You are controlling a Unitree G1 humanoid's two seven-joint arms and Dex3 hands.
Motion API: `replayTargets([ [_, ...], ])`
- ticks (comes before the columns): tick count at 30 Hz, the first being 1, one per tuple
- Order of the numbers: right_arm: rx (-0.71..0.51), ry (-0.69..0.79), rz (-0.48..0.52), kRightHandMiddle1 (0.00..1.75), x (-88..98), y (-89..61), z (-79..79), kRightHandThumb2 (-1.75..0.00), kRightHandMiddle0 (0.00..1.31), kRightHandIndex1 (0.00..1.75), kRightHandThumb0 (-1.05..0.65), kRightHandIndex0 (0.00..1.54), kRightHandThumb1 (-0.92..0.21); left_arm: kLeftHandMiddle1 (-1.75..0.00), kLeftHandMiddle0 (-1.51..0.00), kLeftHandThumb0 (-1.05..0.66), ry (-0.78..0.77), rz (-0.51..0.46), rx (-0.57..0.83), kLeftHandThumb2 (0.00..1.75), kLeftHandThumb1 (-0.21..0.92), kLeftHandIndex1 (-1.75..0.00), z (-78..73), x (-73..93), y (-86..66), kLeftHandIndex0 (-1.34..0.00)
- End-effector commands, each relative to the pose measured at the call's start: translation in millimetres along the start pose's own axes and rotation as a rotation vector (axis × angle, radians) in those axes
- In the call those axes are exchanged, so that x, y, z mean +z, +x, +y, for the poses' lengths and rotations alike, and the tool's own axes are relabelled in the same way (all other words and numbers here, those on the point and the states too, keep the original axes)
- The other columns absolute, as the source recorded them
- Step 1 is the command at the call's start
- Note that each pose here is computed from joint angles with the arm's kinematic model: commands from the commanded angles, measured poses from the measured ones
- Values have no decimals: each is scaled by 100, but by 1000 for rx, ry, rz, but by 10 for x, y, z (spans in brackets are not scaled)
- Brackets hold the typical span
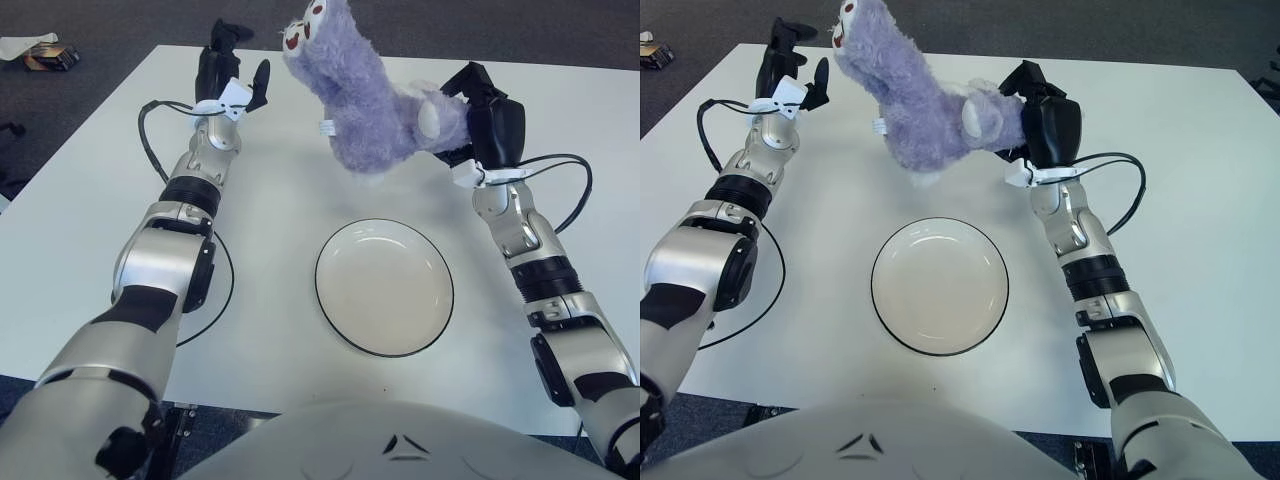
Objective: Put the doll into the plate.
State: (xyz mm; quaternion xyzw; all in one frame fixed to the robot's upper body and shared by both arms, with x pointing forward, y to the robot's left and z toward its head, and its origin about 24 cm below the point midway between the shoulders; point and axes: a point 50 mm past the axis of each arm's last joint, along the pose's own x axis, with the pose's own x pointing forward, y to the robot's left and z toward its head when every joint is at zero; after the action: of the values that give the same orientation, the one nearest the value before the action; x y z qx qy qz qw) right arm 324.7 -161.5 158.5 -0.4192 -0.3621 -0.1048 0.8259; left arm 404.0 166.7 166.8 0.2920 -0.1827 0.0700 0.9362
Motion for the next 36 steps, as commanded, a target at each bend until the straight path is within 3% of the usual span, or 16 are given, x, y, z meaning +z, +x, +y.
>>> replayTargets([
  [1,-56,31,-32,175,52,-20,-63,-155,54,167,0,80,-10,-123,-11,-66,-68,8,-52,90,92,-138,-70,-29,-64,0],
  [10,-50,56,-113,175,133,-153,-76,-156,55,169,0,80,-9,-111,-14,-62,-154,20,-122,85,92,-129,-178,44,-103,0],
  [20,-2,98,-171,175,193,-243,-147,-155,54,169,0,79,-11,-107,-16,-61,-151,19,-178,85,92,-122,-227,76,-99,0],
  [36,92,174,-268,175,289,-442,-254,-151,53,163,0,80,-12,-124,-15,-58,-80,-21,-238,87,92,-135,-328,125,-110,0],
])
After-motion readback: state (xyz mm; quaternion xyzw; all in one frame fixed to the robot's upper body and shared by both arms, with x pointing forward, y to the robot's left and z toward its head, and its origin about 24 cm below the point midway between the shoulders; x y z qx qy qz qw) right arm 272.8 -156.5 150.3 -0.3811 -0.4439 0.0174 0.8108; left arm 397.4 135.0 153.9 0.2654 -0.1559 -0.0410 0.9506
